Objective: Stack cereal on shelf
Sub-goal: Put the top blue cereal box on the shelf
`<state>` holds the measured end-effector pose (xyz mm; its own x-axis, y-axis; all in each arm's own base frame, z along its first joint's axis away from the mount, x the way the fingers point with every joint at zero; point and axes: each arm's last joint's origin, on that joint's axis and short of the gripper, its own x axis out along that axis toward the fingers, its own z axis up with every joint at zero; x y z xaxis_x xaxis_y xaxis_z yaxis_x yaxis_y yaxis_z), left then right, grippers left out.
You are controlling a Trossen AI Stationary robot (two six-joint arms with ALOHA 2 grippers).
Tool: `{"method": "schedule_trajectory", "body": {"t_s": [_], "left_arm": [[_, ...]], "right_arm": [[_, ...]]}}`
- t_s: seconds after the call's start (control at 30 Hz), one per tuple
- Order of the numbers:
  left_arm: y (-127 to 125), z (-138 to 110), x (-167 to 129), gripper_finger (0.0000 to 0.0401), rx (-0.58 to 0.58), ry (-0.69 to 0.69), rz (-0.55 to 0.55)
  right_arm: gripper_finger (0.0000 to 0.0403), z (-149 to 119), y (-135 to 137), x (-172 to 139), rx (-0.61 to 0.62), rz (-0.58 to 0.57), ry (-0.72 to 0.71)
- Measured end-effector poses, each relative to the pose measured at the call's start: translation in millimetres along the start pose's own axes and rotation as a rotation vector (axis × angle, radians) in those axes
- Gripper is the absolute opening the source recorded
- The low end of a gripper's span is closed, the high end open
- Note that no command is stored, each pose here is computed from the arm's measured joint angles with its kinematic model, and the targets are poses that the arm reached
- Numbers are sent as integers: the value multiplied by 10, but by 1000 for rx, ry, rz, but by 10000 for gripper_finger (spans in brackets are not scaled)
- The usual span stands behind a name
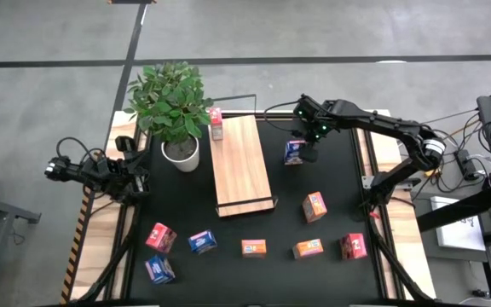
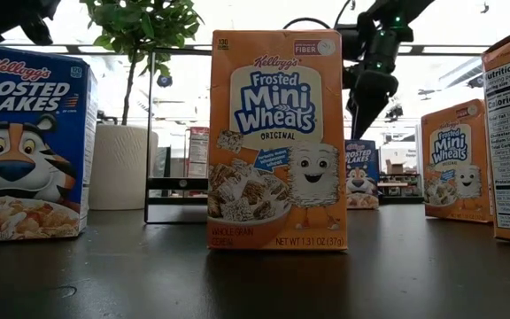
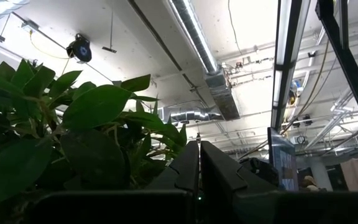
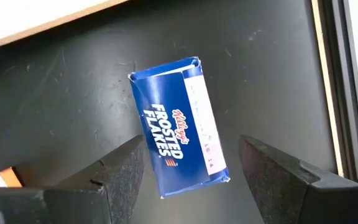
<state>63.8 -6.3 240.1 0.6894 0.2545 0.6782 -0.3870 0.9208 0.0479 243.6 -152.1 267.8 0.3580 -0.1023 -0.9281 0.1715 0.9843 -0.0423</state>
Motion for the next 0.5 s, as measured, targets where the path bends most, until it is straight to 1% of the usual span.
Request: {"method": "schedule_trajectory", "body": {"t_s": [0.13,0.3,0.4,0.5], "left_arm": [[0,0,0,0,0,0,1],[0,0,0,0,3,0,0],[0,0,0,0,3,0,0],[0,1,0,0,3,0,0]], "right_arm": [[247,-20,9,33,-2,2,8],[242,-75,24,148,-3,5,11],[225,-75,30,155,6,6,11],[197,-75,32,153,14,9,9]]}}
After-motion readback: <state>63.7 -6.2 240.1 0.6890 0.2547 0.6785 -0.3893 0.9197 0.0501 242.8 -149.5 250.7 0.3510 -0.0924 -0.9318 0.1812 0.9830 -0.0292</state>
